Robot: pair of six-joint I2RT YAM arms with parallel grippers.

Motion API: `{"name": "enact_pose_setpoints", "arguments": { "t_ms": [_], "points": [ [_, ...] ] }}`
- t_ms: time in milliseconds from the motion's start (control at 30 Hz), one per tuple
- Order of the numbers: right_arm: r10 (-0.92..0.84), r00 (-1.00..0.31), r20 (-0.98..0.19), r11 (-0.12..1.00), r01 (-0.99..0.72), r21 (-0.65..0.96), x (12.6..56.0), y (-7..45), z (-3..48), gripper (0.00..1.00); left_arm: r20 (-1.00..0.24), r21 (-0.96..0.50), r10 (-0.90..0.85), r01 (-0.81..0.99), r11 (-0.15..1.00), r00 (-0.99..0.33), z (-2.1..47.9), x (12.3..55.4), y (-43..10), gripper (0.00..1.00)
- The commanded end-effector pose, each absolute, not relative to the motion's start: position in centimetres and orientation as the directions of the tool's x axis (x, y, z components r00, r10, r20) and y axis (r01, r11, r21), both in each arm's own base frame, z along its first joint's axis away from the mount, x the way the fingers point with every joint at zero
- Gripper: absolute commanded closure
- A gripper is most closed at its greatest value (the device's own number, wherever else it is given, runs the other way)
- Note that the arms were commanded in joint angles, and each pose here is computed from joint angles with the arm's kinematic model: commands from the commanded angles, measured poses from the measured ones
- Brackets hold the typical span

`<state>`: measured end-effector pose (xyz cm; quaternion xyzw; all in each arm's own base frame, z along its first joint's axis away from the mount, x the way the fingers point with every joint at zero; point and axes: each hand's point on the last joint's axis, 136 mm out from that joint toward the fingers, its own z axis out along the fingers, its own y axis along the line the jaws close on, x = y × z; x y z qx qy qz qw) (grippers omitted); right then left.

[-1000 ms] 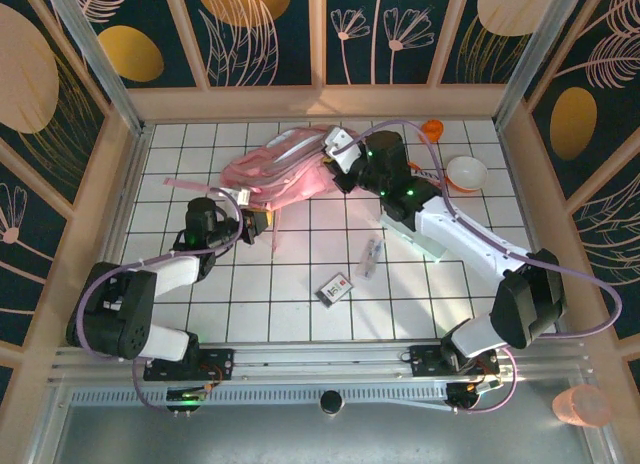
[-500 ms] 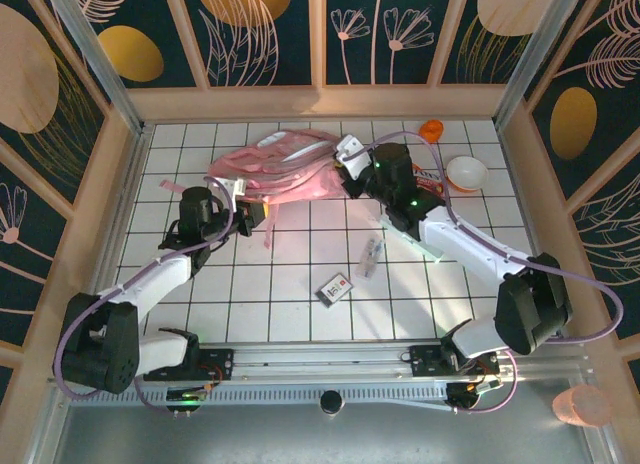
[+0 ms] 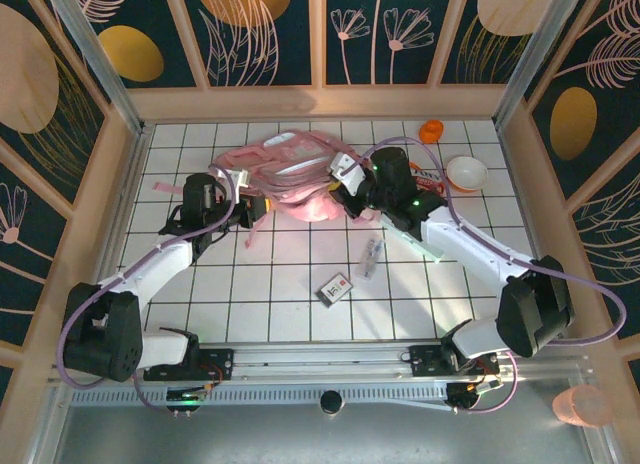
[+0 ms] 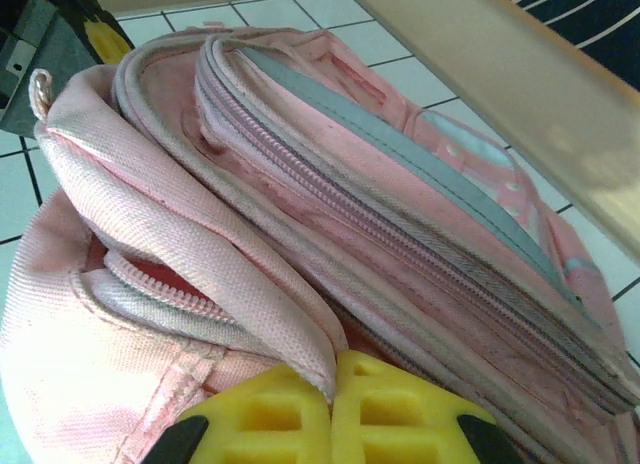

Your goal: Pack the student bag

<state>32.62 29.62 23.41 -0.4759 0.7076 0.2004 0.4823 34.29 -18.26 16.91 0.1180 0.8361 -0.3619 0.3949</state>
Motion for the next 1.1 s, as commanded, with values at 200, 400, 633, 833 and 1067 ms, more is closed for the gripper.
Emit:
{"name": "enact_pose_setpoints", "arguments": {
  "t_ms": [200,400,633,833,1067],
  "points": [
    [-0.311,-0.181,-0.933,0.668,-0.74,-0.08,36.5,29.7,25.7,1.0,-0.851,-0.463,0.098,0.824,0.326,-0.516,23.1,28.1,-24.2,1.0],
    [-0.339,-0.187,-0.922,0.603,-0.795,-0.061,35.5,31.2,25.0,1.0,-0.854,-0.472,0.117,0.85,0.232,-0.507,23.5,26.5,-24.6,1.0],
    [-0.298,-0.22,-0.929,0.664,-0.747,-0.036,35.9,32.1,24.9,1.0,-0.878,-0.442,0.11,0.877,0.189,-0.466,25.3,26.4,-25.7,1.0],
    [-0.273,-0.162,-0.948,0.574,-0.819,-0.026,34.1,35.7,26.1,1.0,-0.857,-0.449,0.119,0.841,0.302,-0.501,25.1,28.7,-27.3,1.0],
    [-0.262,-0.088,-0.961,0.406,-0.913,-0.027,31.1,36.1,26.9,1.0,-0.857,-0.41,0.167,0.841,0.352,-0.488,24.4,29.4,-27.9,0.79]
  ]
}}
